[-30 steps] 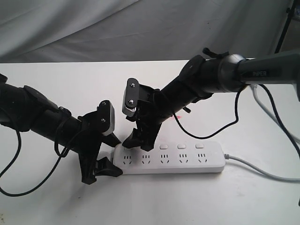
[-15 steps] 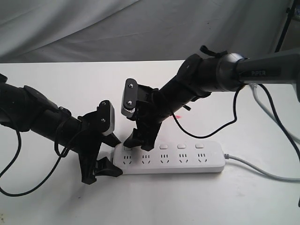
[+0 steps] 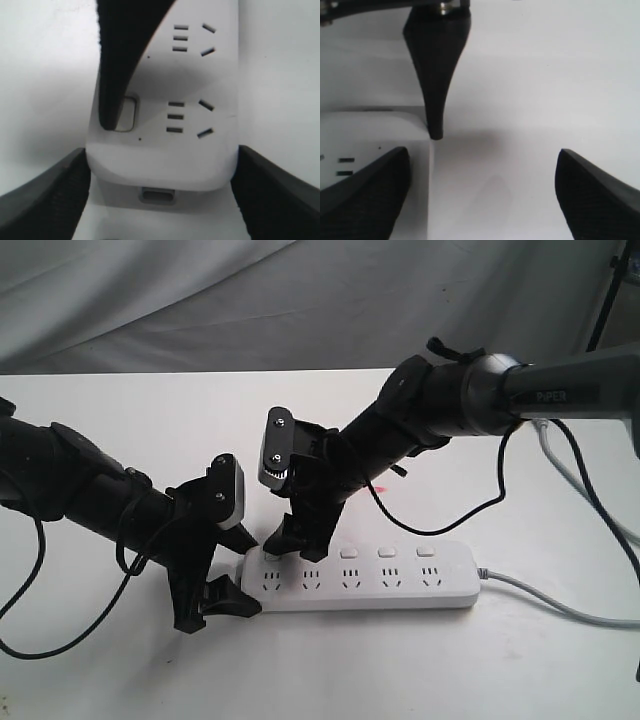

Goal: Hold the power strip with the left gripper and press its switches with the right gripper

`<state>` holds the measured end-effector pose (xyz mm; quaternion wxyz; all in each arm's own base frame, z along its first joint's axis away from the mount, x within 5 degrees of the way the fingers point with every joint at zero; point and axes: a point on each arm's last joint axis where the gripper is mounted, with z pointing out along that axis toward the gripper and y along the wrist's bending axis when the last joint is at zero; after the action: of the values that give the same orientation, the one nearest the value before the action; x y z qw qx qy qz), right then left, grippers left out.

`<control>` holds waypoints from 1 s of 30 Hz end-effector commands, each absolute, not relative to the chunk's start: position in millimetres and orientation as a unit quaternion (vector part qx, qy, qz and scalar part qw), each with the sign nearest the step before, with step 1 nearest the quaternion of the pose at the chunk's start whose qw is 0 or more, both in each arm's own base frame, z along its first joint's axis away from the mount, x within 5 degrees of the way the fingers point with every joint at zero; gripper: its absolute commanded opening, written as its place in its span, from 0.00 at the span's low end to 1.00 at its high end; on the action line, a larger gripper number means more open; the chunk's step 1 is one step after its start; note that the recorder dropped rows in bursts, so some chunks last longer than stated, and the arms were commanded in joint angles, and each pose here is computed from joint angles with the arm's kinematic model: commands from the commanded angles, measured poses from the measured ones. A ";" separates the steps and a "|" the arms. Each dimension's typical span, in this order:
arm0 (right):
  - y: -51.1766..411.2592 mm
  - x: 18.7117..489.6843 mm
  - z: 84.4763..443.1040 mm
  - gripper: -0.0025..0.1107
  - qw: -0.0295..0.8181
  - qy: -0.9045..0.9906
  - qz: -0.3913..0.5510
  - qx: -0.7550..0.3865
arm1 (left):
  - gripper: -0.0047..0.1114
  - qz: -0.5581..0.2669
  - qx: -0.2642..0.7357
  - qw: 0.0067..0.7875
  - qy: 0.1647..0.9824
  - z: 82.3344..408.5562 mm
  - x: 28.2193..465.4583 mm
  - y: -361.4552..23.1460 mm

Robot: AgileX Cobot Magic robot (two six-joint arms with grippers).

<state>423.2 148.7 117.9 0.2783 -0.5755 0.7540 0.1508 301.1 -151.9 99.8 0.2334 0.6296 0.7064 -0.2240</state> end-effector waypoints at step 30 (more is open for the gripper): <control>147.5 424.2 157.6 0.67 0.291 0.732 0.176 -0.590 | 0.04 -0.218 0.628 0.237 0.708 99.9 303.1 -153.4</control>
<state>422.6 153.0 152.5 0.2888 -0.5936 0.7295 0.1788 301.1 -151.9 99.8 0.2334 0.6296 0.7064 -0.2240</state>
